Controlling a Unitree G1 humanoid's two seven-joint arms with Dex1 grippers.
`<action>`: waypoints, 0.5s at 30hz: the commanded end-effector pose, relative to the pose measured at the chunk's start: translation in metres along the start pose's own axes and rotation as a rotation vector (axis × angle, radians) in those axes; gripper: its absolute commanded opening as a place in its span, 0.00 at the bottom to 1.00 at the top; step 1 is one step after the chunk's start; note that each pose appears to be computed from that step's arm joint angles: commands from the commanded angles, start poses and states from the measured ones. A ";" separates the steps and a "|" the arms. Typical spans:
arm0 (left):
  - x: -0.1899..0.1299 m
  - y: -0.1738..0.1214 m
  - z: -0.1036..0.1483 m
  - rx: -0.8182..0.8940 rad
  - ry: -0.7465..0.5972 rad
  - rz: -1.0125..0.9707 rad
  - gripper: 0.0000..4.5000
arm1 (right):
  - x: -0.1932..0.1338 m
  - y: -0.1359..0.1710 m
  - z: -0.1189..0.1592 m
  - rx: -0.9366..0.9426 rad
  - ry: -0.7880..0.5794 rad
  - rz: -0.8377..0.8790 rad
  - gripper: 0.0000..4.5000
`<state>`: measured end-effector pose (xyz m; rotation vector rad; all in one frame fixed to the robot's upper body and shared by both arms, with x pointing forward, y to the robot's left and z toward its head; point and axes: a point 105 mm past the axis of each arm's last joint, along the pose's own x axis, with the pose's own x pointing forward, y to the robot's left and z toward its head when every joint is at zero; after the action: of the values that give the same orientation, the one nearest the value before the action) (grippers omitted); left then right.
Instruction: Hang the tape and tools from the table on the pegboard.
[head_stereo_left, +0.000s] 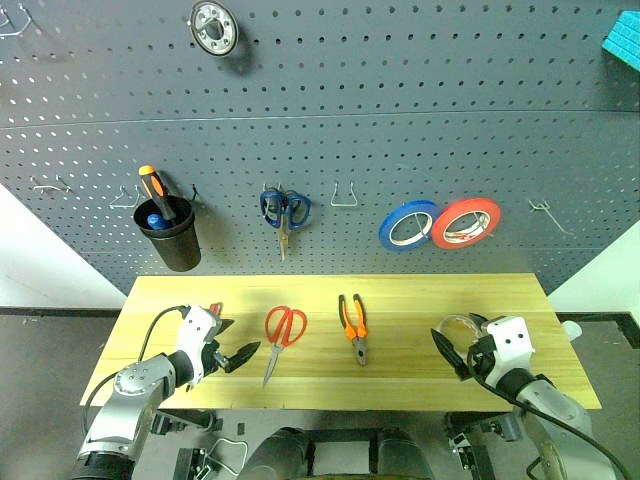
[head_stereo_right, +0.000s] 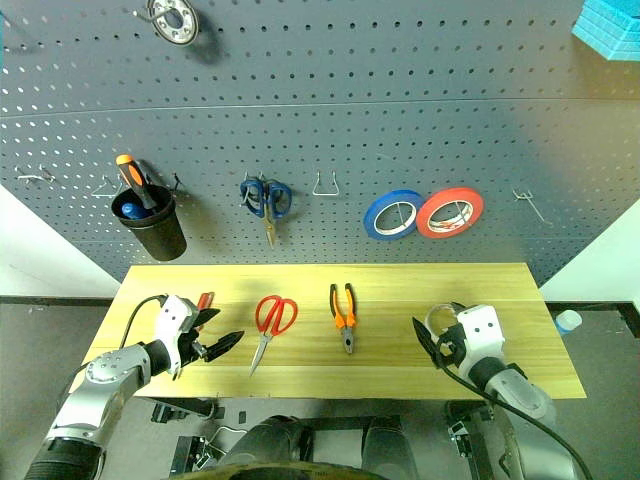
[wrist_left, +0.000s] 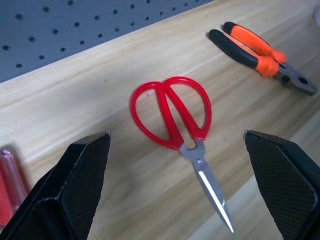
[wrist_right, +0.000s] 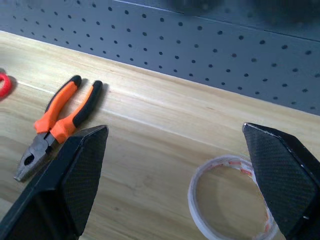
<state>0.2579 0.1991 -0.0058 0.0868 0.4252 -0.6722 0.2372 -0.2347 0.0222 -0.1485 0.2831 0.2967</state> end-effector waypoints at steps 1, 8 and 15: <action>-0.003 0.004 0.009 0.031 -0.023 0.011 0.99 | 0.000 -0.001 0.005 -0.003 -0.027 -0.006 1.00; -0.003 -0.003 0.023 0.070 -0.035 -0.050 0.99 | -0.001 -0.005 0.004 -0.009 -0.018 -0.037 1.00; 0.000 -0.009 0.043 0.194 -0.003 -0.217 0.99 | 0.003 -0.018 -0.003 0.030 0.028 -0.154 1.00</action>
<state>0.2652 0.1895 0.0223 0.1856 0.4055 -0.8623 0.2420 -0.2459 0.0162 -0.1628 0.3109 0.1864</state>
